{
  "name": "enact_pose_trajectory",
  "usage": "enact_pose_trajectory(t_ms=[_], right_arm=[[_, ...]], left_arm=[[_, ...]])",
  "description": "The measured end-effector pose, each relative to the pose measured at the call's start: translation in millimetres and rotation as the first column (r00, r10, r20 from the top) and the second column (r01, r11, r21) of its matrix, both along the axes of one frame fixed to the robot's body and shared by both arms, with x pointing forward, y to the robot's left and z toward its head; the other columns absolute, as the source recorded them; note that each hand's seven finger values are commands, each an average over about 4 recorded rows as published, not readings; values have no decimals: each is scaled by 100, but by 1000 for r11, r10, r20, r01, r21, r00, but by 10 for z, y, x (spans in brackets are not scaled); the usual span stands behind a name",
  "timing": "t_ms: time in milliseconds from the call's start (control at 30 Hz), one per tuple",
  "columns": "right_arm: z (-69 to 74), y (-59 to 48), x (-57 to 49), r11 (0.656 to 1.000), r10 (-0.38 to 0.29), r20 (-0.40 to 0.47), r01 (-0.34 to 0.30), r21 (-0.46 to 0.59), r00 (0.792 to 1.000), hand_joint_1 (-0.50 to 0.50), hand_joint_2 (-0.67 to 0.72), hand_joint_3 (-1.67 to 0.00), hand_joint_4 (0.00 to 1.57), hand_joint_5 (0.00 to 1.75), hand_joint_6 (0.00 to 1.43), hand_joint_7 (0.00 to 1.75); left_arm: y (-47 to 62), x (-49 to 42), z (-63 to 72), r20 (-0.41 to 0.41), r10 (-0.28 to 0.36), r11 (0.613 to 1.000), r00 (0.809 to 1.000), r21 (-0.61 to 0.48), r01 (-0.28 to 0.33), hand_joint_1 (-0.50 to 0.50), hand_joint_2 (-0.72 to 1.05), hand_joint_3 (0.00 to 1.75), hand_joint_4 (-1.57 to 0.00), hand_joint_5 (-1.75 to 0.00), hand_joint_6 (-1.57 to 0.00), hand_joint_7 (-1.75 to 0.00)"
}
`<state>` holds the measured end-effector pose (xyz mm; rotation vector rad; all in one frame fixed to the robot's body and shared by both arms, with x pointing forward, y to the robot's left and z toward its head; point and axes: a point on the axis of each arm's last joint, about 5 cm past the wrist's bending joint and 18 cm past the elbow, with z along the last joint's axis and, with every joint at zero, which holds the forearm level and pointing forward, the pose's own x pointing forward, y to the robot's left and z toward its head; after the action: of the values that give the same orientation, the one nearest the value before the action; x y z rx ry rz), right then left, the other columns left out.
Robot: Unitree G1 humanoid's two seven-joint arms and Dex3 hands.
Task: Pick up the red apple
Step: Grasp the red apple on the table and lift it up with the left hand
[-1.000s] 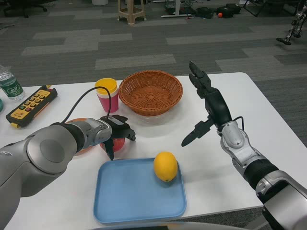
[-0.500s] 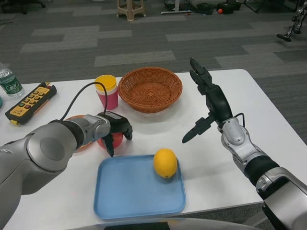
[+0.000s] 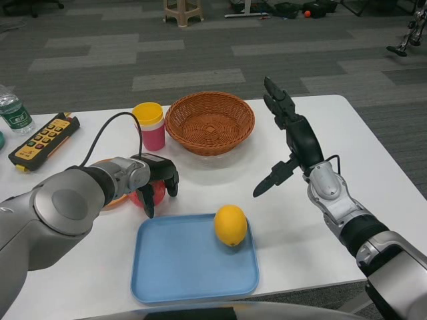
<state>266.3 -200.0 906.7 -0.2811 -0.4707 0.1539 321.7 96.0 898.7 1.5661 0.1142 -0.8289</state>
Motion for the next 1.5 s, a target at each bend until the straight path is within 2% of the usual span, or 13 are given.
enact_pose_trajectory(t_ms=[233,300,367,533,600,767,900,1033,1167,1300,1433,1500], right_arm=[[5,-7,2,1000,-4,2,4,2,1000,-50,22,-8,0,5,0,7],[4,-12,2,1000,-7,2,7,3,1000,-50,22,-8,0,10,0,7],[-3,-20,2,1000,-12,-3,12,1,1000,-50,22,-8,0,7,0,7],[-26,-45,6,999,-33,-15,33,5,999,-50,22,-4,0,5,0,7],[-29,-56,20,999,-46,-19,46,8,999,-50,22,-4,0,10,0,7],[-7,-53,82,998,-68,-20,68,17,997,-50,22,-8,0,5,0,7],[-1,-37,98,997,-74,-18,75,32,997,-50,22,-8,0,0,0,7],[0,-34,103,995,-83,-16,84,46,996,-50,22,-8,0,10,0,7],[0,-39,105,995,-90,-17,91,51,996,-50,19,-8,0,2,0,7],[-14,-50,107,993,-102,-25,103,54,995,-50,22,-8,0,10,0,7],[7,-37,144,992,-109,-23,110,60,994,-49,20,-6,0,2,0,7],[42,-25,179,992,-110,-14,111,63,994,-50,22,-4,0,2,0,7]], left_arm=[[45,12,15,-25,35,998,999,-59,-36,-50,105,7,-144,-175,-124,-35],[61,14,20,-34,45,994,998,-96,-48,-50,105,7,-142,-175,-123,-35],[68,14,28,-49,53,986,997,-152,-60,-50,105,7,-142,-175,-123,-35],[115,42,98,-77,77,935,994,-341,-98,-50,105,9,-142,-175,-121,-35],[152,61,136,-78,98,908,992,-402,-121,-50,105,9,-142,-175,-120,-35],[253,105,220,-78,153,831,985,-529,-171,-50,105,9,-142,-175,-117,-35],[321,109,264,-94,163,740,982,-646,-184,-50,105,9,-142,-175,-113,-35],[373,110,323,-95,162,644,982,-743,-179,-50,105,9,-142,-175,-113,-35],[412,59,332,-85,169,484,982,-861,-157,-50,105,9,-142,-175,-111,-35],[486,-56,311,-56,205,303,977,-946,-117,-50,105,9,-142,-175,-108,-35],[544,-187,383,32,289,128,957,-992,-6,-50,105,9,-142,-175,-107,-35],[549,-227,430,70,321,87,945,-995,44,-50,105,9,-142,-175,-107,-35]])
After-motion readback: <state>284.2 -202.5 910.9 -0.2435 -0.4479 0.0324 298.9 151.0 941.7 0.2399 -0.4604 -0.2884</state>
